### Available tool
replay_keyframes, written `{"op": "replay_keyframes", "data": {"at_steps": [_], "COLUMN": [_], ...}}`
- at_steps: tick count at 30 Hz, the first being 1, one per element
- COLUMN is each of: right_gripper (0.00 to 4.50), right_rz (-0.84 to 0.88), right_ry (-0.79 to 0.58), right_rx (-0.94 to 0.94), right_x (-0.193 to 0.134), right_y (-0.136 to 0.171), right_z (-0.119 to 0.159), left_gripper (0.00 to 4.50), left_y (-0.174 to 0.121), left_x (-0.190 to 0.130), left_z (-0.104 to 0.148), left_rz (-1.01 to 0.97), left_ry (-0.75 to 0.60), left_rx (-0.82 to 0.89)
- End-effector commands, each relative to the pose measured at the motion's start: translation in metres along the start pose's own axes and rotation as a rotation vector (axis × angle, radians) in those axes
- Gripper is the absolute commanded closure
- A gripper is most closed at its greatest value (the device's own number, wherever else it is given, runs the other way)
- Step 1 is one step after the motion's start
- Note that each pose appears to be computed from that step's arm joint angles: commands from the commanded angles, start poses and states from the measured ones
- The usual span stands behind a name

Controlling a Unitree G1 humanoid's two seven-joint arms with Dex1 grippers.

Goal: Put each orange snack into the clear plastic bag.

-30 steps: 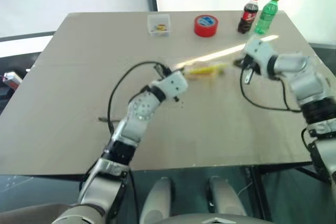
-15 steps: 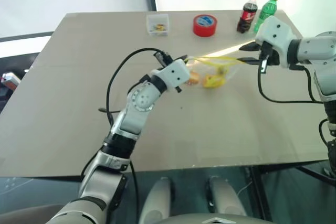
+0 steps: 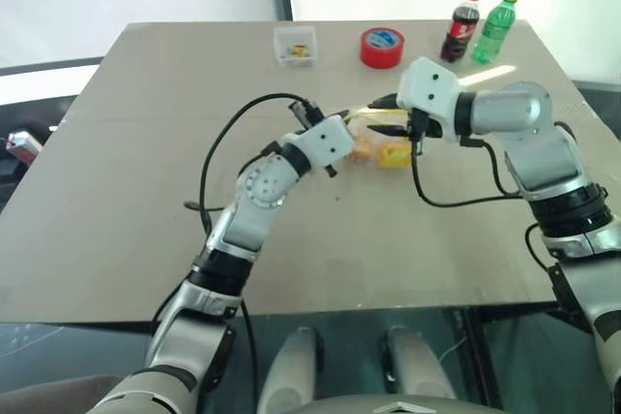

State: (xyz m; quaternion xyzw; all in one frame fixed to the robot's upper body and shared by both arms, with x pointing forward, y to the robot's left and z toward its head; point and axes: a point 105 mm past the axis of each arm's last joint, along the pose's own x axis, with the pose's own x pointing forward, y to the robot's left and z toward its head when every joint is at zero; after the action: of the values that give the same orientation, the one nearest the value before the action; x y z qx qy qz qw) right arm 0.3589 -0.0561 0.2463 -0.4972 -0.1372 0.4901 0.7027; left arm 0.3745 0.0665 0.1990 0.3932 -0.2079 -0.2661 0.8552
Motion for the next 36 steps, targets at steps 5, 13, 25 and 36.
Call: {"op": "replay_keyframes", "data": {"at_steps": [5,13,25,36], "right_gripper": [3.17,3.17,4.47,4.47], "right_rz": [-0.032,-0.027,-0.028,-0.045], "right_ry": [-0.058,-0.054,-0.056,-0.065], "right_rx": [-0.094,-0.124,-0.125,-0.121], "right_x": [0.0035,0.0060,0.0065,0.0053], "right_y": [-0.0102,-0.0088,-0.0087,-0.0109], "right_z": [0.0185,0.0177,0.0185,0.0211], "left_gripper": [4.50,4.50,4.50,4.50], "left_y": [0.0055,0.0034,0.0025,0.0026], "left_x": [-0.0026,-0.0024,-0.0016,-0.0011], "left_z": [0.0214,0.0231,0.0207,0.0205], "left_rz": [0.015,0.008,0.008,0.006], "left_ry": [-0.063,-0.063,-0.057,-0.057], "left_rx": [0.075,0.090,0.079,0.072]}}
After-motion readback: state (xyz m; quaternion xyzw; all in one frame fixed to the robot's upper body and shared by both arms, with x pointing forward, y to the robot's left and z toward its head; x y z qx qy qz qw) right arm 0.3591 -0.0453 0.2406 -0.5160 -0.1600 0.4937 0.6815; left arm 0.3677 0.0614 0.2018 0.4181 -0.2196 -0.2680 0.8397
